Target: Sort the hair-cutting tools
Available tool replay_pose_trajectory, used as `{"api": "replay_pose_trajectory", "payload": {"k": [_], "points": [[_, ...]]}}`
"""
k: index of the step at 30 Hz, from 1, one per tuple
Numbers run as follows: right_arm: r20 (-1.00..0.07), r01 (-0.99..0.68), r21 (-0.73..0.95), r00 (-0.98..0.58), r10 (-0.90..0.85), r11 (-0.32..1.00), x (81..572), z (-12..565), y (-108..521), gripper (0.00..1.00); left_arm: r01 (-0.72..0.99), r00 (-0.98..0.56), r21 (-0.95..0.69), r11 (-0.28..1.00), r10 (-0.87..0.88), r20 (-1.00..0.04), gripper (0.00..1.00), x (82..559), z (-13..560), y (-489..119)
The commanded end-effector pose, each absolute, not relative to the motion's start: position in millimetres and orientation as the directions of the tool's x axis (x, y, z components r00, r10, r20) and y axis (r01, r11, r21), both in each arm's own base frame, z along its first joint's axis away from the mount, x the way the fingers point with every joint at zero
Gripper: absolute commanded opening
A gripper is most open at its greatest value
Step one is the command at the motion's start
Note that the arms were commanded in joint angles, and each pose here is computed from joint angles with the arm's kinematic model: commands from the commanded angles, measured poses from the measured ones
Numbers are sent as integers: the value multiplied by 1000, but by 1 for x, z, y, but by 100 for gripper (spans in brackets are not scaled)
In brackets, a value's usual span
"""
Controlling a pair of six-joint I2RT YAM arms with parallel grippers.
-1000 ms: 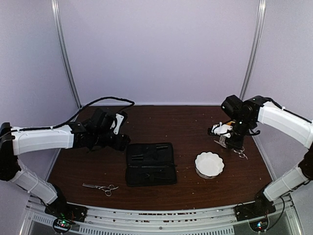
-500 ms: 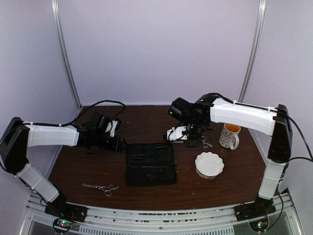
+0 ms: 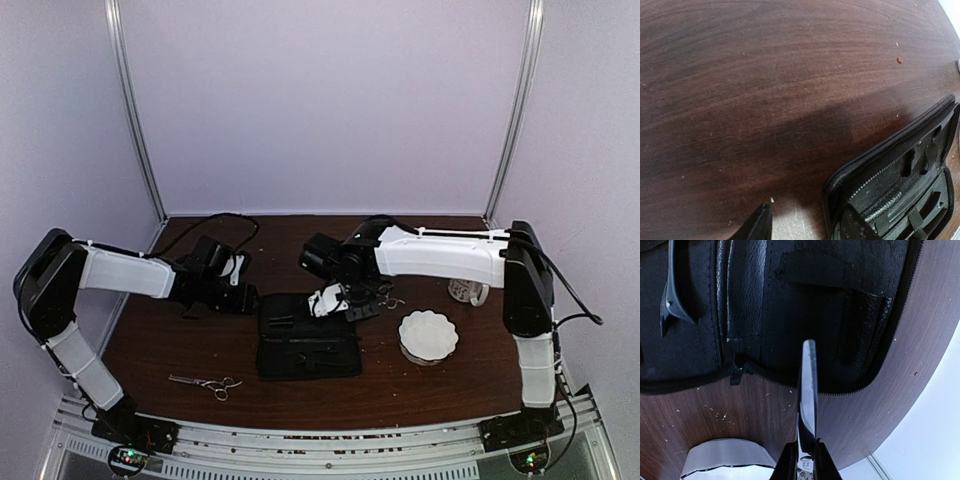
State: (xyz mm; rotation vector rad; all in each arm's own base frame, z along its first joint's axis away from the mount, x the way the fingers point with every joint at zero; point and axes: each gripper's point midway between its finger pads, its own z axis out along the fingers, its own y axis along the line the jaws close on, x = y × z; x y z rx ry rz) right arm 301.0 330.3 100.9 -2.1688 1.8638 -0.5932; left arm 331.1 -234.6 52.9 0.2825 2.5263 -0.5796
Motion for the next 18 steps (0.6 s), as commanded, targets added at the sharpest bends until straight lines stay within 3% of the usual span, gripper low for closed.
{"api": "replay_pose_trajectory", "payload": {"k": [1, 18], "points": [[186, -862, -470, 112, -976, -189, 314, 102, 342, 0, 345, -827, -399, 849, 74, -558, 47, 339, 53, -249], [264, -839, -502, 81, -961, -208, 329, 70, 346, 0, 380, -832, -477, 793, 69, -550, 20, 333, 53, -264]]}}
